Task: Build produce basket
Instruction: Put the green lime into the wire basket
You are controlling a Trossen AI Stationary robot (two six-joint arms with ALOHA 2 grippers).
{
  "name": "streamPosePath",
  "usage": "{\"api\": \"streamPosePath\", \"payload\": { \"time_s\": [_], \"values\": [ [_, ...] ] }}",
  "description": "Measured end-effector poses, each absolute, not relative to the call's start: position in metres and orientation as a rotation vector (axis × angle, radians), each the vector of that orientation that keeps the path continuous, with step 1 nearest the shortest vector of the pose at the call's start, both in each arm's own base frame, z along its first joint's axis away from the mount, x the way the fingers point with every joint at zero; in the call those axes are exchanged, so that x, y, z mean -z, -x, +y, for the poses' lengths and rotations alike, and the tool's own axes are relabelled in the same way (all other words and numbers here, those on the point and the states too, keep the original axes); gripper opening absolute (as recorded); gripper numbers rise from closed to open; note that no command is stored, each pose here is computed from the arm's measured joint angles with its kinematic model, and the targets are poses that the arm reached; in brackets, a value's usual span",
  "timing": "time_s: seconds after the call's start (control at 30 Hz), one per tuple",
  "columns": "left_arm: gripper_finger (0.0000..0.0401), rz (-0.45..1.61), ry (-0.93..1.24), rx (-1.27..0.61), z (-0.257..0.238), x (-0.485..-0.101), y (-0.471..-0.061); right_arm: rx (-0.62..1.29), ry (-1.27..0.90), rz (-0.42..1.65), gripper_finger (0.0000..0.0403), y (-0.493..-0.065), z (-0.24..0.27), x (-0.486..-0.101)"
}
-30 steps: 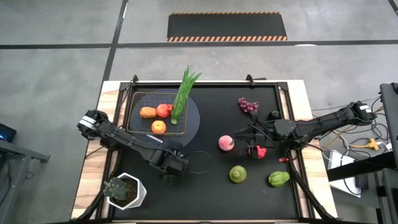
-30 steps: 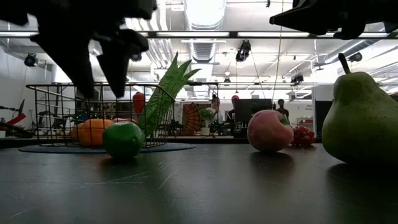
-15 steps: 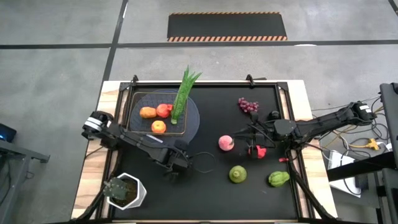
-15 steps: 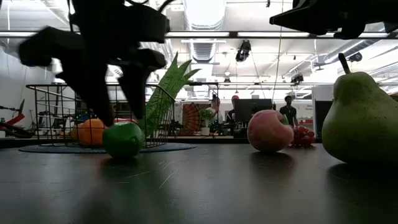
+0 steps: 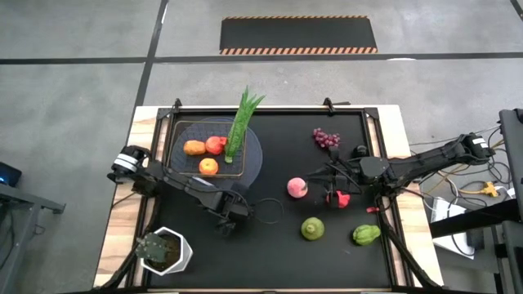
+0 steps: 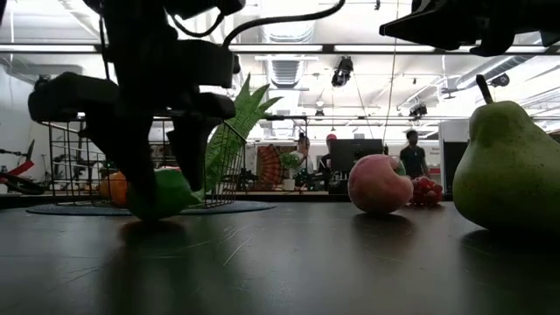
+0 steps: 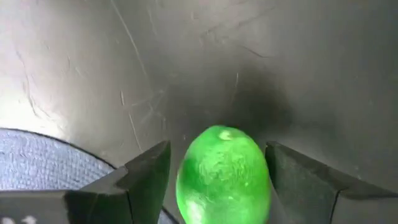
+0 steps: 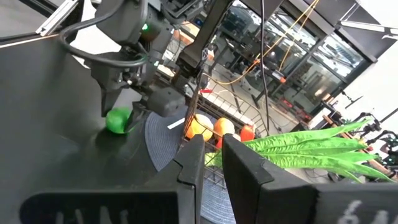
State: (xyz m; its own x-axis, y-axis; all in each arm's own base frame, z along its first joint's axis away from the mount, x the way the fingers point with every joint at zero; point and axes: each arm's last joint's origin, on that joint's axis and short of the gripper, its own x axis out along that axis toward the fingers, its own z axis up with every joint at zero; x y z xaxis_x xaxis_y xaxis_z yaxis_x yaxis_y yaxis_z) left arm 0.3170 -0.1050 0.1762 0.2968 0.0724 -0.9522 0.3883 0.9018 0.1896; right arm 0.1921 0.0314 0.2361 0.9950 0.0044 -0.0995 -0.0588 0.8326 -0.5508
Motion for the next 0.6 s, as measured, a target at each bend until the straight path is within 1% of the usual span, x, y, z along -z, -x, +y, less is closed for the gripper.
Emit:
{"api": "streamPosePath", "payload": {
  "time_s": [0.13,0.33,0.4,0.6],
  "values": [
    [0.0221,1.252,-0.402,0.189,-0.105,-0.174,-0.318,-0.034,0.587,0.096,0.0047,-0.192,0.031,-0.236],
    [0.0155,1.244,-0.314,0.105,-0.105,-0.175,-0.320,-0.034,0.587,0.098,0.0047,-0.192,0.031,-0.236],
    [0.0140,1.241,-0.290,0.089,-0.106,-0.177,-0.321,-0.034,0.587,0.099,0.0047,-0.192,0.031,-0.236],
    [0.0137,1.182,-0.256,0.080,-0.109,-0.193,-0.331,-0.039,0.590,0.117,0.0047,-0.192,0.031,-0.234]
  ]
}}
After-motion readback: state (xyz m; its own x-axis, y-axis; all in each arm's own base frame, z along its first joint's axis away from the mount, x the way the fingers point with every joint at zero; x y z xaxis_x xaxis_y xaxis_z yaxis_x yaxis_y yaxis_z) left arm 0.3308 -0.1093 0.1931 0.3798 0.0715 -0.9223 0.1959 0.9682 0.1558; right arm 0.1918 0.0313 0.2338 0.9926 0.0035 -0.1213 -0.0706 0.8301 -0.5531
